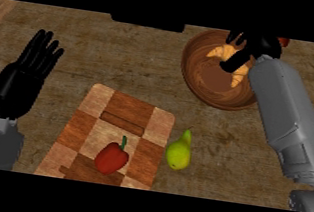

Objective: Pick the croissant from the plate and place it in the bowl

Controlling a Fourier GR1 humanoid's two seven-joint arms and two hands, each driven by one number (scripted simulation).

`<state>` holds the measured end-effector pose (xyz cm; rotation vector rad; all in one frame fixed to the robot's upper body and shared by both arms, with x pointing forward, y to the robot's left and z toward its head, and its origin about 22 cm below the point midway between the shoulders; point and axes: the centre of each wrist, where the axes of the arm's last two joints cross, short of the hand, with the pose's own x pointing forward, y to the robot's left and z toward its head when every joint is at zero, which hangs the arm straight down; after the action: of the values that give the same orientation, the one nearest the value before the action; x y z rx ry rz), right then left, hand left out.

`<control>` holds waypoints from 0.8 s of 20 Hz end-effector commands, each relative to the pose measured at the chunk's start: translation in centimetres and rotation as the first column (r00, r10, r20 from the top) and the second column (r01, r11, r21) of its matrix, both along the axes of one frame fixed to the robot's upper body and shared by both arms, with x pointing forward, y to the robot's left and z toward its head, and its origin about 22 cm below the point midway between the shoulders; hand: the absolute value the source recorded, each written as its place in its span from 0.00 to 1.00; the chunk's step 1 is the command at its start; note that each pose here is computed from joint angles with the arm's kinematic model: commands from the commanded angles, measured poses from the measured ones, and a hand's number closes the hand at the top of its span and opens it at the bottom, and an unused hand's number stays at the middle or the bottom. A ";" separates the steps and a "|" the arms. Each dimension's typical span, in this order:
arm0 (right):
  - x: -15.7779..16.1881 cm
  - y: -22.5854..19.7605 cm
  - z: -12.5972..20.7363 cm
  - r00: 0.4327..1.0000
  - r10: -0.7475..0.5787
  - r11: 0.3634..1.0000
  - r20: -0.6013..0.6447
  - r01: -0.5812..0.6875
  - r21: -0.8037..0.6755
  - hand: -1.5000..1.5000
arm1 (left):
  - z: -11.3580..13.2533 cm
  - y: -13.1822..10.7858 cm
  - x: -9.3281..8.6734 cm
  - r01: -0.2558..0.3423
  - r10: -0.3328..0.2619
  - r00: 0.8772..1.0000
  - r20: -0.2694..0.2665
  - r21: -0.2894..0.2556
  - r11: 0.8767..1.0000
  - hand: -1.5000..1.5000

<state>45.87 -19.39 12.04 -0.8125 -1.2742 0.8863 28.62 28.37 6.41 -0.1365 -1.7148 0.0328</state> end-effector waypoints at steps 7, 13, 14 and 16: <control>0.6 -2.7 -0.2 0.985 0.049 0.926 0.168 -0.108 0.362 0.00 | 0.0 -0.9 -0.2 0.010 -0.010 1.000 -0.009 0.003 1.000 0.50; 1.1 -4.4 2.0 0.956 -0.142 0.732 0.256 -0.073 0.677 0.00 | -0.3 -0.8 -0.2 -0.008 0.008 1.000 -0.001 0.001 1.000 0.50; 1.1 -5.8 2.2 0.955 -0.159 0.739 0.250 -0.053 0.672 0.00 | -0.2 0.0 -1.0 0.005 -0.005 1.000 -0.020 0.010 1.000 0.50; 0.5 -8.8 1.5 0.941 -0.213 0.732 0.262 -0.024 0.681 0.00 | -0.3 0.4 -0.1 -0.032 0.032 0.999 0.009 0.006 0.999 0.50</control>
<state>46.67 -25.08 13.16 -0.4295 -1.6485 0.2827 28.11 28.11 6.12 -0.1254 -1.7121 0.0305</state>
